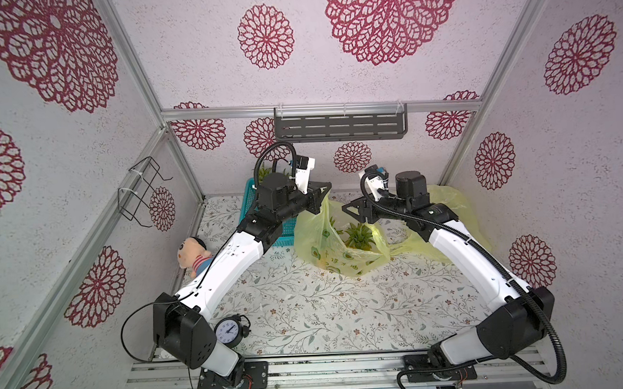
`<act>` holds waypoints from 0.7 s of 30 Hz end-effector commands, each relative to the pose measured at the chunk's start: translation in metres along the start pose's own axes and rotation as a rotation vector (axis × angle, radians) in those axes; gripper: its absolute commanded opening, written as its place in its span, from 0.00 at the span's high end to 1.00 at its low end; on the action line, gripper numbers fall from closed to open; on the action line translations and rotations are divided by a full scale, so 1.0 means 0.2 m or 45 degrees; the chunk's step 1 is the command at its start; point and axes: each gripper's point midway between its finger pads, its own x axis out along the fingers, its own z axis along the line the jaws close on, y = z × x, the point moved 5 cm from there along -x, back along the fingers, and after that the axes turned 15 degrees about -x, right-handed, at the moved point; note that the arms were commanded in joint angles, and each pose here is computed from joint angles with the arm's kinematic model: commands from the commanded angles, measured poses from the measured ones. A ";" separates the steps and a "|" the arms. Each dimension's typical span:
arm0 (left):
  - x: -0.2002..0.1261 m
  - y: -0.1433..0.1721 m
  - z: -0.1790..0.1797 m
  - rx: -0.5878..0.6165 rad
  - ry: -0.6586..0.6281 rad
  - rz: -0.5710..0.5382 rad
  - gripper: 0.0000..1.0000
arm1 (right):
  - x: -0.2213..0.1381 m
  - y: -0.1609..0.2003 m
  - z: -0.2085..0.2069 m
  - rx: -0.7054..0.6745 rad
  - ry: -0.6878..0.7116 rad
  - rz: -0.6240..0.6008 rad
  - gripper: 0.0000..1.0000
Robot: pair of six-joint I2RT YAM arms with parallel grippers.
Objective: Place the pineapple into a plastic bag & tie a knot
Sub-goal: Cross the plastic bag at the center of the board.
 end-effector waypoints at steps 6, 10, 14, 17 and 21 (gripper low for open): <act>0.06 0.01 -0.01 -0.065 0.027 0.075 0.95 | 0.08 -0.09 0.07 -0.340 -0.003 -0.104 0.21; 0.05 0.00 -0.03 -0.075 0.045 0.074 0.90 | 0.15 -0.12 0.04 -0.411 0.054 -0.139 0.14; 0.02 -0.03 -0.04 -0.097 0.050 0.061 0.82 | 0.20 -0.15 0.00 -0.437 0.095 -0.189 0.14; -0.02 -0.06 -0.03 -0.121 0.048 0.036 0.68 | 0.23 -0.18 -0.01 -0.442 0.083 -0.248 0.14; -0.10 -0.11 -0.03 -0.137 0.051 -0.017 0.49 | 0.25 -0.22 -0.02 -0.410 0.077 -0.317 0.16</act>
